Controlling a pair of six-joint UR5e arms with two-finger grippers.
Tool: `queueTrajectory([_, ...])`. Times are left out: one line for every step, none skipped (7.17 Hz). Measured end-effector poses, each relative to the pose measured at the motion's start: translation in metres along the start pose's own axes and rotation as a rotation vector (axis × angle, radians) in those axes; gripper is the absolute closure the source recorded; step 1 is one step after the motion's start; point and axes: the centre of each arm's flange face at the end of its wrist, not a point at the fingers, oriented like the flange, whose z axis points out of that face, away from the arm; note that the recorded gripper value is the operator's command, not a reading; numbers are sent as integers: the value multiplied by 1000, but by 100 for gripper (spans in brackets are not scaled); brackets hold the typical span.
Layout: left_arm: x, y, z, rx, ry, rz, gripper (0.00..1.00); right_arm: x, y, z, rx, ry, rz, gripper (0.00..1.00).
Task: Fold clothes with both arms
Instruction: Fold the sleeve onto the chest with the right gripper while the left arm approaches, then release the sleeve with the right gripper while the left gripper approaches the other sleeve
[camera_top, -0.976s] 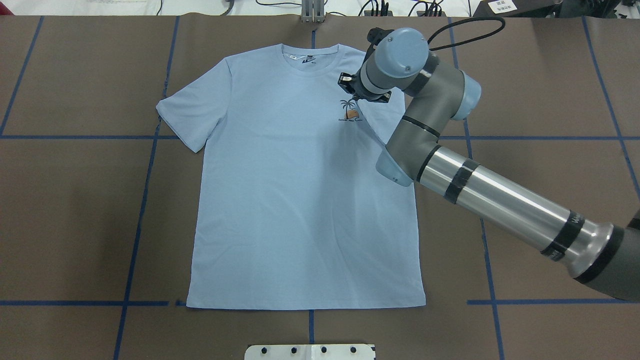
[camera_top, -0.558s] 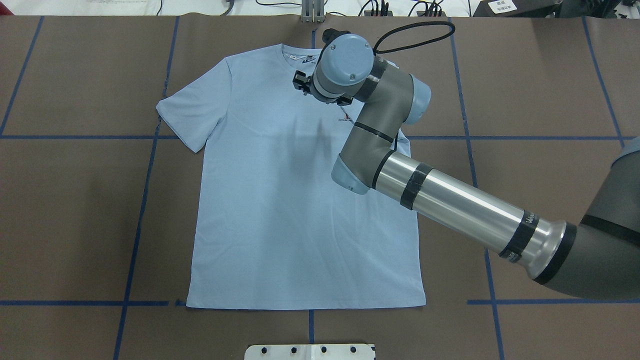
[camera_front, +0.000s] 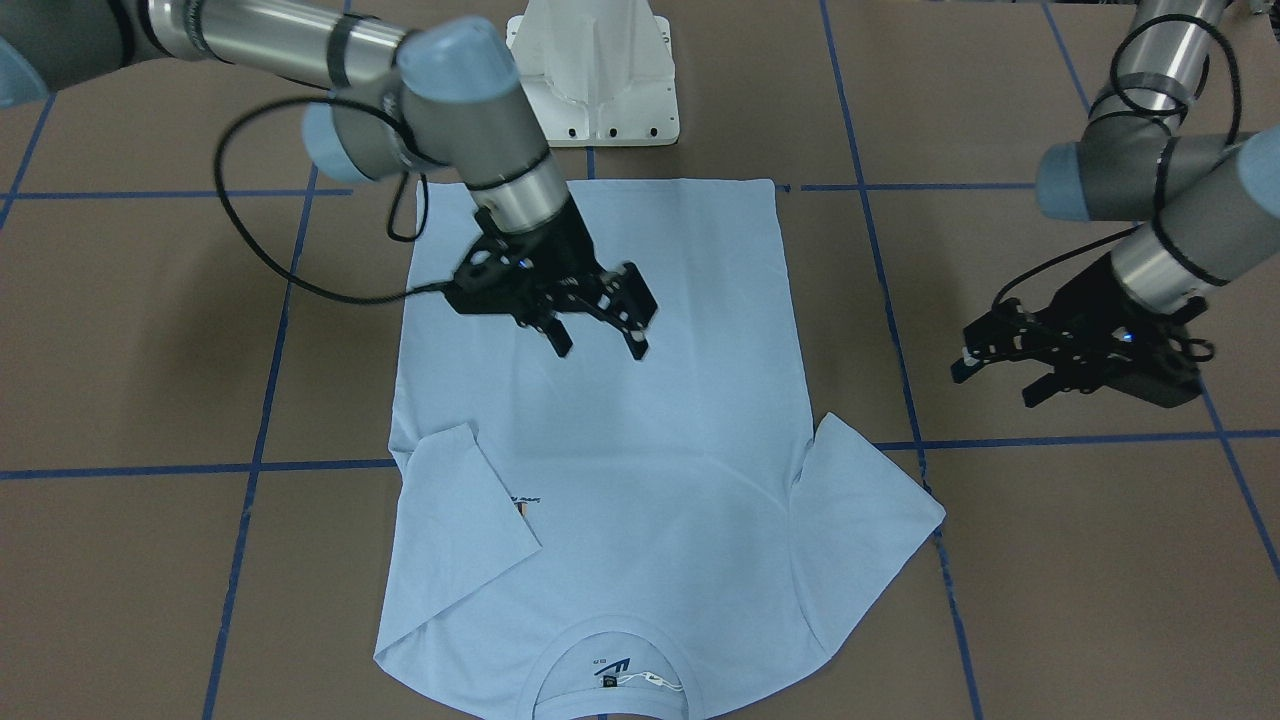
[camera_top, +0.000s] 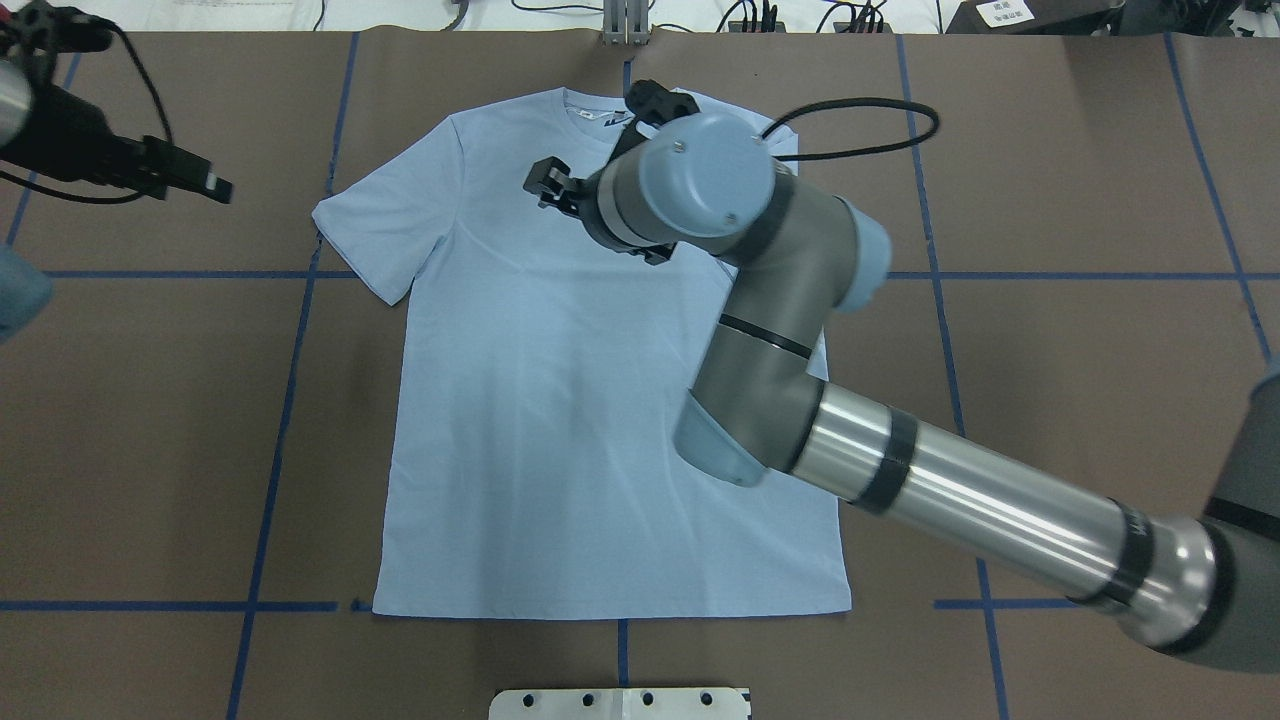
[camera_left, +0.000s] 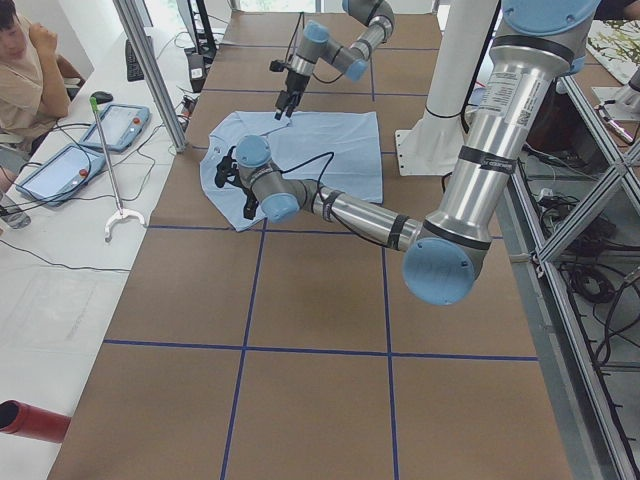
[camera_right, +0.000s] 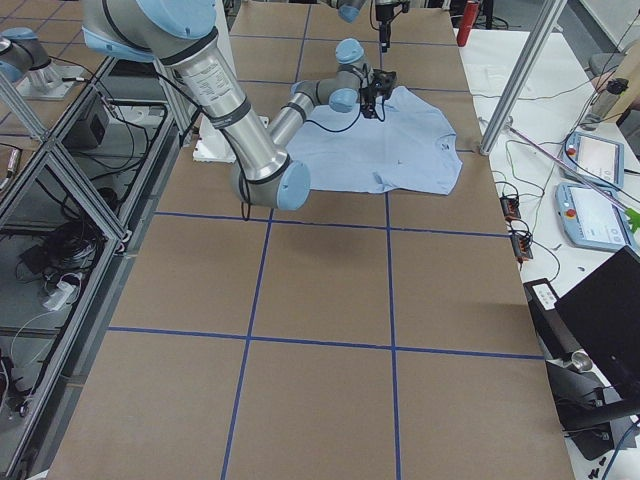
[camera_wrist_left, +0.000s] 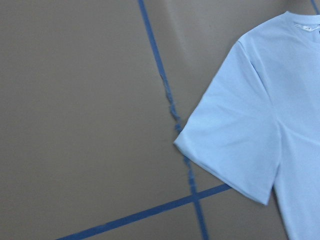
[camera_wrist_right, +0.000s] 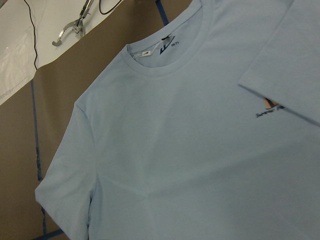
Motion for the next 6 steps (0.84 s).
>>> queueTrajectory([8, -10, 26, 25, -38, -38, 20, 28, 0, -63, 5, -38, -2, 0])
queueTrajectory([3, -19, 47, 68, -98, -80, 30, 42, -5, -91, 30, -53, -3, 0])
queueTrajectory([-4, -25, 65, 99, -151, -109, 33, 51, -12, -86, 70, -33, -9, 0])
queueTrajectory([-14, -28, 77, 123, -198, -127, 36, 58, -18, -70, 98, -8, -19, 0])
queueTrajectory([-24, -31, 87, 140, -236, -138, 36, 62, -16, -62, 99, 2, -30, 0])
queueTrajectory([-28, -32, 95, 145, -254, -143, 36, 67, -12, -57, 90, 7, -46, 0])
